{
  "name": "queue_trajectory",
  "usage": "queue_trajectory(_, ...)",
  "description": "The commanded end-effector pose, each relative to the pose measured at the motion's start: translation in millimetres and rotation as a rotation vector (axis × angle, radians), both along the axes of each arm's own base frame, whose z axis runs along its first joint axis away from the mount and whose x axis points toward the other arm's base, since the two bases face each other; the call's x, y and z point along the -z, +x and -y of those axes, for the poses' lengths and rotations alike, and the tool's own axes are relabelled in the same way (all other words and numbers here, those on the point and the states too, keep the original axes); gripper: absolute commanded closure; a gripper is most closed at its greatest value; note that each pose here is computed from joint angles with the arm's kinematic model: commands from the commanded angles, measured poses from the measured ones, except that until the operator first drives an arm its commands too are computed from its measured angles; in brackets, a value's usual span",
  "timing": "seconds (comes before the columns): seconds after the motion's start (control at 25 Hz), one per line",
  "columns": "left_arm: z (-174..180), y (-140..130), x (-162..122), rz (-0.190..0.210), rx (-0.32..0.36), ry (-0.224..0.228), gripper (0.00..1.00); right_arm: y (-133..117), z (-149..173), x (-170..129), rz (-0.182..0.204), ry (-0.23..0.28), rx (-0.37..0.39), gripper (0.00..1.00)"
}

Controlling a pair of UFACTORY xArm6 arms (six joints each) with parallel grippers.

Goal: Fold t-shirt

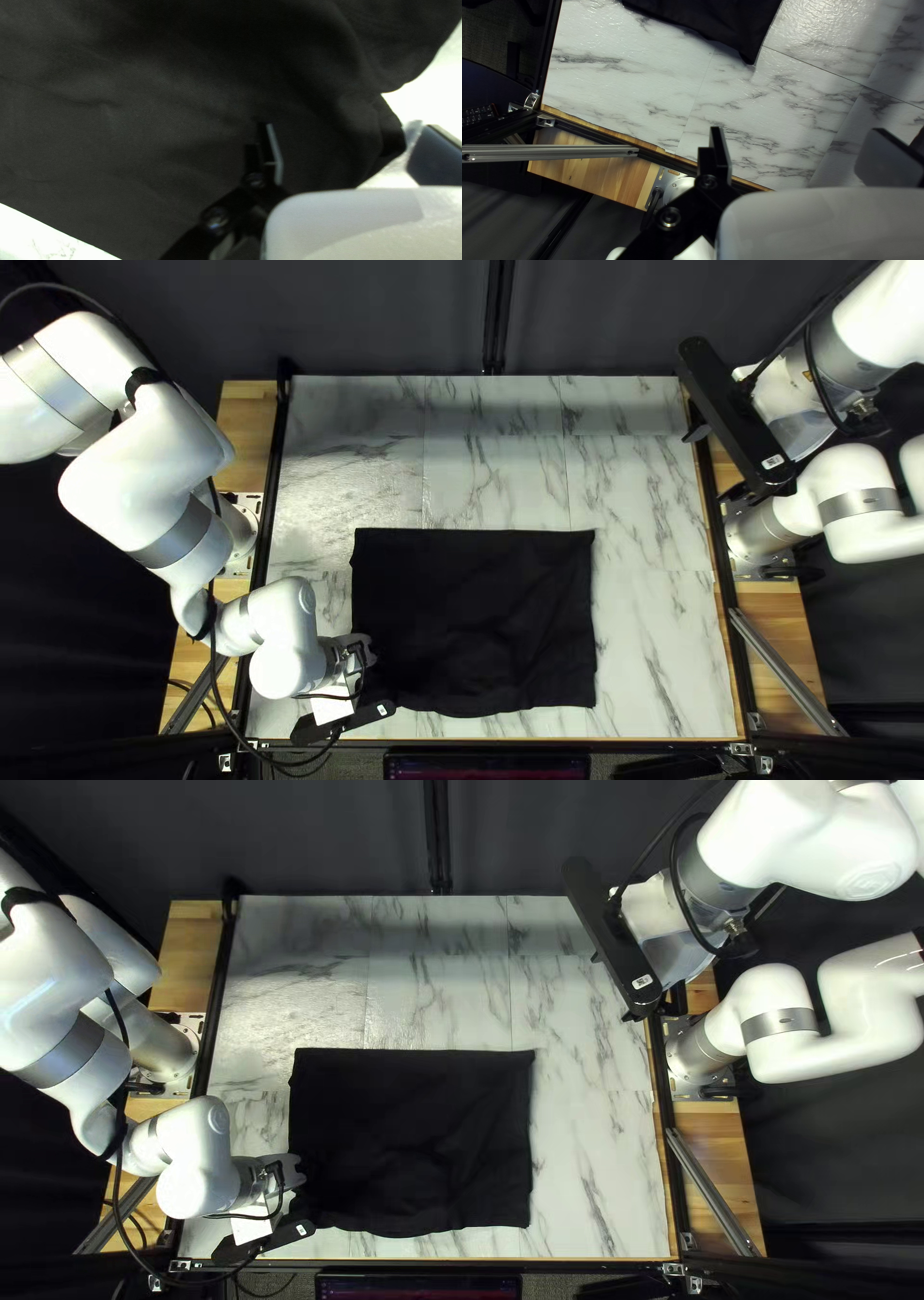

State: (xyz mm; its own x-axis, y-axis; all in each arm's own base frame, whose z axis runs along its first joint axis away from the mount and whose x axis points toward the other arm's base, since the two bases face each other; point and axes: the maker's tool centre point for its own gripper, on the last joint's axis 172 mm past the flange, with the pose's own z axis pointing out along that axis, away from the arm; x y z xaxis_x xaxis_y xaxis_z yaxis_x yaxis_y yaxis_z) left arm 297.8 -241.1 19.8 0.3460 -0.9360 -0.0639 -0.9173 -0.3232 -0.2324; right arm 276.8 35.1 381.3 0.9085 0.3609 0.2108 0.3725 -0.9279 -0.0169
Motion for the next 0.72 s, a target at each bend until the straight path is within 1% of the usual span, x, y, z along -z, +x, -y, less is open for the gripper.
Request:
queue_trajectory(0.04,0.9,2.3,-0.9,-0.001,0.009,0.002,1.0,0.0,0.0,0.0,0.0,0.0,0.0,0.0)
queue_trajectory(0.24,4.0,8.5,-12.2,0.002,0.019,0.014,1.0,0.0,0.0,0.0,0.0,0.0,0.0,0.0)
queue_trajectory(0.44,4.6,20.8,-30.4,0.009,0.037,0.035,1.0,0.0,0.0,0.0,0.0,0.0,0.0,0.0)
queue_trajectory(0.64,-1.1,44.8,-47.5,0.016,0.069,0.058,1.0,0.0,0.0,0.0,0.0,0.0,0.0,0.0)
queue_trajectory(0.72,-3.6,60.0,-53.2,0.023,0.089,0.067,1.0,0.0,0.0,0.0,0.0,0.0,0.0,0.0)
